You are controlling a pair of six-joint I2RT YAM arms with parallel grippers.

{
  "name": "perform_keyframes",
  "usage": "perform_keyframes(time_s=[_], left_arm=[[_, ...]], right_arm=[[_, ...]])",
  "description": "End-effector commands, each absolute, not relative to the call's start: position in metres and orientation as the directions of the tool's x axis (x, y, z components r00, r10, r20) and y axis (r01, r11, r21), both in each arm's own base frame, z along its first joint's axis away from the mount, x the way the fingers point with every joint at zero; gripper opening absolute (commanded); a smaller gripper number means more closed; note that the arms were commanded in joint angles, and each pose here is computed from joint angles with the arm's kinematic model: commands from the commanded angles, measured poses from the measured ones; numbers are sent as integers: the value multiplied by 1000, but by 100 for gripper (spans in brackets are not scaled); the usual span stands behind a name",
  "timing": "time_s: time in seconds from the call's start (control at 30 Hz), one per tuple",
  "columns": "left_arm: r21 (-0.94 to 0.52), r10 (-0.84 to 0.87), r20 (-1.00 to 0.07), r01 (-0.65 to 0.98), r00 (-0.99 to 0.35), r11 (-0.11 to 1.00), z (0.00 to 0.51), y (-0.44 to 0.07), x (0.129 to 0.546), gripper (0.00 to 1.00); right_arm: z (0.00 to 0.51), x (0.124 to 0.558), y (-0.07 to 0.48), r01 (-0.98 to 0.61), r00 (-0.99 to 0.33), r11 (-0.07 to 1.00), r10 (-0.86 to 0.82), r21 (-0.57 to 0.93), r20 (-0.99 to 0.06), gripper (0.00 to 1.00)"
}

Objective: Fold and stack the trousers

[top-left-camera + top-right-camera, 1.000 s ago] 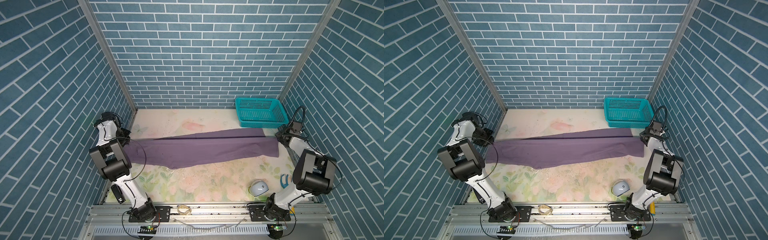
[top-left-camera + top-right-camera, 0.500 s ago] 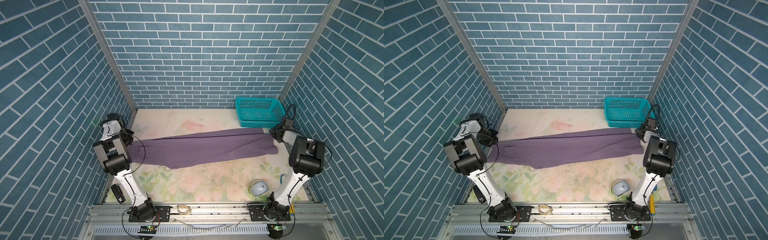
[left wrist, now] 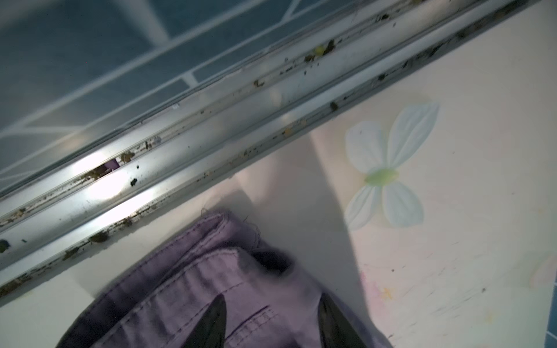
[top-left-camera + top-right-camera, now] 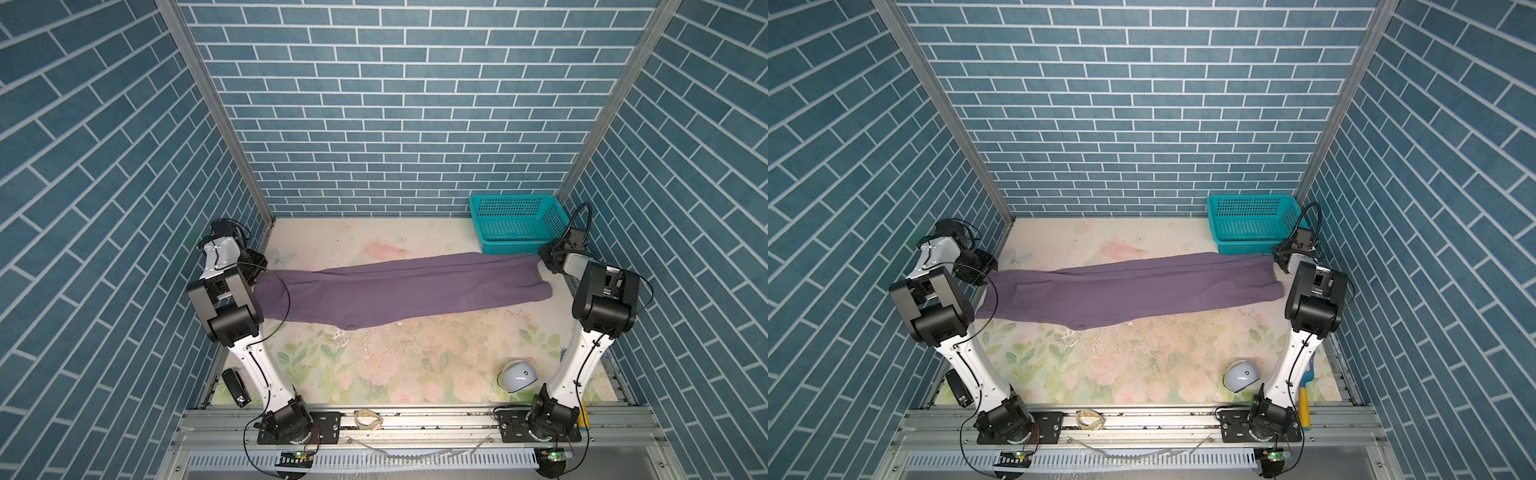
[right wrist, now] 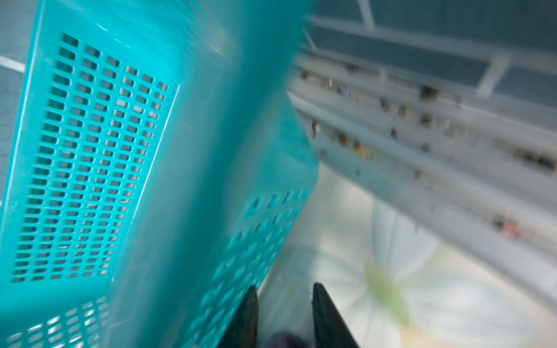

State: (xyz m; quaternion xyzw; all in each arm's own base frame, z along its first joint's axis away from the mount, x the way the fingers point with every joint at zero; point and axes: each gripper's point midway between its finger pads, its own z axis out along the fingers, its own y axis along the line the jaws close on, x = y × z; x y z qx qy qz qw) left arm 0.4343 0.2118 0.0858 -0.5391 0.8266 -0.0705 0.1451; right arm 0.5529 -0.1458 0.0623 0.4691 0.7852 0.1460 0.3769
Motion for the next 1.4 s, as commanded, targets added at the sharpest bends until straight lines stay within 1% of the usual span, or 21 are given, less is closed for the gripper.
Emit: perform_keyframes(time_s=[0.0, 0.03, 0.07, 0.13, 0.3, 0.4, 0.47, 0.6, 0.63, 0.67, 0.73, 0.77, 0.8, 0.83, 0.87, 1.0, 1.07, 1.13, 1.27, 1.37], left_arm=[[-325, -911, -247, -858, -329, 398, 105, 234, 452, 59], [-341, -911, -252, -852, -325, 398, 111, 233, 454, 60], [-353, -913, -257, -848, -318, 395, 117, 233, 455, 60], [-370, -913, -266, -841, -310, 394, 128, 232, 456, 60], [-399, -899, -274, -810, -342, 430, 148, 212, 451, 60], [-396, -871, -283, -778, -402, 488, 156, 185, 445, 60], [-380, -839, -289, -750, -460, 542, 158, 161, 439, 60], [-359, -791, -274, -704, -547, 612, 146, 114, 418, 59], [-355, -783, -269, -698, -560, 621, 141, 105, 412, 56], [-353, -772, -273, -687, -574, 635, 139, 95, 407, 50], [-339, -753, -265, -672, -603, 658, 127, 77, 397, 36], [-338, -741, -260, -660, -619, 671, 121, 68, 393, 30], [-336, -730, -250, -651, -635, 681, 116, 59, 391, 28], [-337, -719, -239, -639, -652, 691, 109, 49, 389, 27], [-341, -709, -227, -628, -667, 700, 103, 41, 387, 26], [-352, -694, -181, -613, -697, 708, 80, 18, 378, 26], [-347, -694, -152, -619, -704, 704, 68, 12, 371, 28], [-323, -703, -121, -642, -701, 695, 56, 12, 360, 28], [-230, -711, -98, -679, -696, 697, 41, 23, 340, 28], [-210, -731, -76, -706, -678, 676, 35, 33, 331, 27]], right_arm=[[85, 572, -152, 577, -212, 474, 874, 666, -438, 57], [85, 571, -150, 576, -217, 471, 876, 668, -430, 70], [86, 567, -149, 578, -221, 469, 878, 668, -425, 75], [88, 558, -145, 583, -228, 470, 878, 663, -421, 75], [93, 527, -133, 582, -259, 487, 870, 651, -419, 65], [97, 505, -122, 573, -288, 503, 862, 647, -416, 60], [97, 485, -115, 582, -317, 517, 855, 628, -410, 60], [94, 444, -101, 604, -383, 555, 831, 572, -403, 59], [94, 435, -98, 606, -398, 568, 823, 558, -406, 57], [93, 427, -95, 603, -419, 584, 812, 544, -407, 50], [88, 415, -89, 598, -472, 616, 787, 513, -397, 33], [85, 411, -84, 592, -503, 632, 775, 500, -383, 19], [82, 409, -81, 590, -522, 639, 768, 493, -371, 10], [79, 407, -78, 584, -544, 646, 761, 491, -354, 5], [73, 407, -74, 581, -567, 653, 753, 486, -334, 3], [56, 418, -67, 579, -622, 666, 734, 471, -273, 0], [44, 420, -66, 598, -641, 663, 733, 451, -228, 0], [30, 417, -64, 623, -653, 654, 737, 429, -175, 0], [1, 391, -65, 686, -653, 642, 751, 341, -98, 0], [-3, 367, -72, 721, -632, 632, 768, 283, -106, 0]])
